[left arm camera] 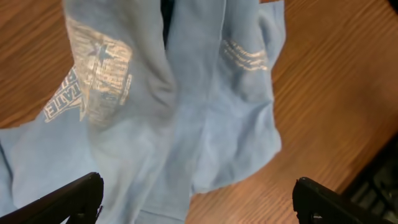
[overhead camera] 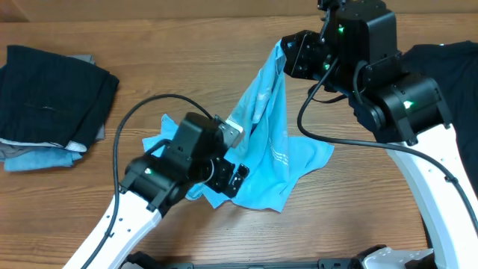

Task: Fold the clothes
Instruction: 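Grasp the hanging shirt's other edge with the left gripper, then stretch the shirt between both grippers and swing it over the table, then lay the shirt flat on the table and release both grippers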

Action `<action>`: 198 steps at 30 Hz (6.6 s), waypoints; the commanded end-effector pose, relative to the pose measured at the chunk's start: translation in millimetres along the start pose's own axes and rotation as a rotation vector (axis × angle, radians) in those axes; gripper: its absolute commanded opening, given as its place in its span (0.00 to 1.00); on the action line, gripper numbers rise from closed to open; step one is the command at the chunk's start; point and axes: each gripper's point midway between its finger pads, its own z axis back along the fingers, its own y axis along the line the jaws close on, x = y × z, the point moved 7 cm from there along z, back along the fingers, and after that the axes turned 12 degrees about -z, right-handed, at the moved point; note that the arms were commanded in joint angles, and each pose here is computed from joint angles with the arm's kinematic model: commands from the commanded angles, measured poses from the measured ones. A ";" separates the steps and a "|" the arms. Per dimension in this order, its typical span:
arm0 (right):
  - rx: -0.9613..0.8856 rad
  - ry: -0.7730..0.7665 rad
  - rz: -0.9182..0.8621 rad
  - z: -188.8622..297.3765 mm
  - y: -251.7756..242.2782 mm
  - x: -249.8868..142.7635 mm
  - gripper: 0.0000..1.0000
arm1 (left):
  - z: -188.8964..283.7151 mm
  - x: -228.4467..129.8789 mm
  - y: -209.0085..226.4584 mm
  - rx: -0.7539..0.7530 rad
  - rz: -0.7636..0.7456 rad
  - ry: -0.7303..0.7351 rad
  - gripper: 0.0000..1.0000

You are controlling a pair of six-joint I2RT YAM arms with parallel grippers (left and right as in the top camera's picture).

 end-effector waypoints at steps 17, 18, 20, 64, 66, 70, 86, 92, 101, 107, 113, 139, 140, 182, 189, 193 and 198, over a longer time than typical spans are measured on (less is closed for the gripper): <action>0.311 -0.130 0.027 122.1 45.7 2.3 0.04 | -44.2 -29.1 13.2 0.216 0.122 0.078 1.00; 0.315 -0.130 0.029 123.2 46.3 2.2 0.04 | -44.9 -30.6 14.1 0.225 0.122 0.083 1.00; 0.327 -0.126 0.031 124.1 47.7 1.9 0.04 | -47.6 -36.3 16.8 0.253 0.121 0.103 1.00; 0.341 -0.096 0.035 123.8 48.5 -1.8 0.04 | -110.9 -46.5 24.7 0.246 0.107 0.003 0.14; 0.341 -0.096 0.036 123.8 48.5 -1.7 0.04 | -109.7 -44.2 27.9 0.278 0.102 -0.008 0.04; 0.333 -0.094 0.049 124.1 47.1 -2.9 0.04 | -82.2 -18.9 43.2 0.445 0.046 -0.048 0.04; -0.075 -0.169 0.093 122.2 -6.2 -7.6 0.04 | 145.2 59.1 111.2 1.039 0.210 -0.353 0.05; -0.084 -0.290 0.107 156.6 -4.5 -0.1 0.04 | 191.7 55.0 111.7 1.040 0.295 -0.494 0.07; 0.022 -0.456 0.162 240.6 21.8 13.0 0.04 | 292.0 69.8 71.6 0.951 0.290 -0.742 0.05; 0.043 -0.481 0.164 272.7 23.4 8.1 0.04 | 327.1 65.0 49.7 0.892 0.264 -0.784 0.06; 0.056 -0.496 0.164 298.0 21.8 1.4 0.04 | 346.7 59.7 28.7 0.793 0.217 -0.811 0.04; 0.072 -0.442 0.126 353.0 0.9 -36.6 0.04 | 378.2 12.3 -26.0 0.537 0.247 -0.782 0.04; 0.076 -0.442 0.111 353.0 0.9 -36.6 0.04 | 376.4 10.3 -25.9 0.537 0.251 -0.767 0.04; -0.522 -0.051 0.107 -7.5 -121.8 120.8 0.97 | 96.7 106.2 255.4 0.458 0.510 -0.116 1.00; -0.577 0.310 -0.002 0.5 -144.2 60.9 0.04 | 65.4 47.6 224.9 0.269 0.648 0.289 0.91; -0.605 0.434 -0.086 -17.1 -165.7 38.6 0.04 | 43.1 34.9 216.2 0.134 0.702 0.378 0.04; -0.712 0.651 -0.168 -42.9 -212.6 -10.4 0.04 | 2.7 7.9 210.1 0.015 0.763 0.485 0.04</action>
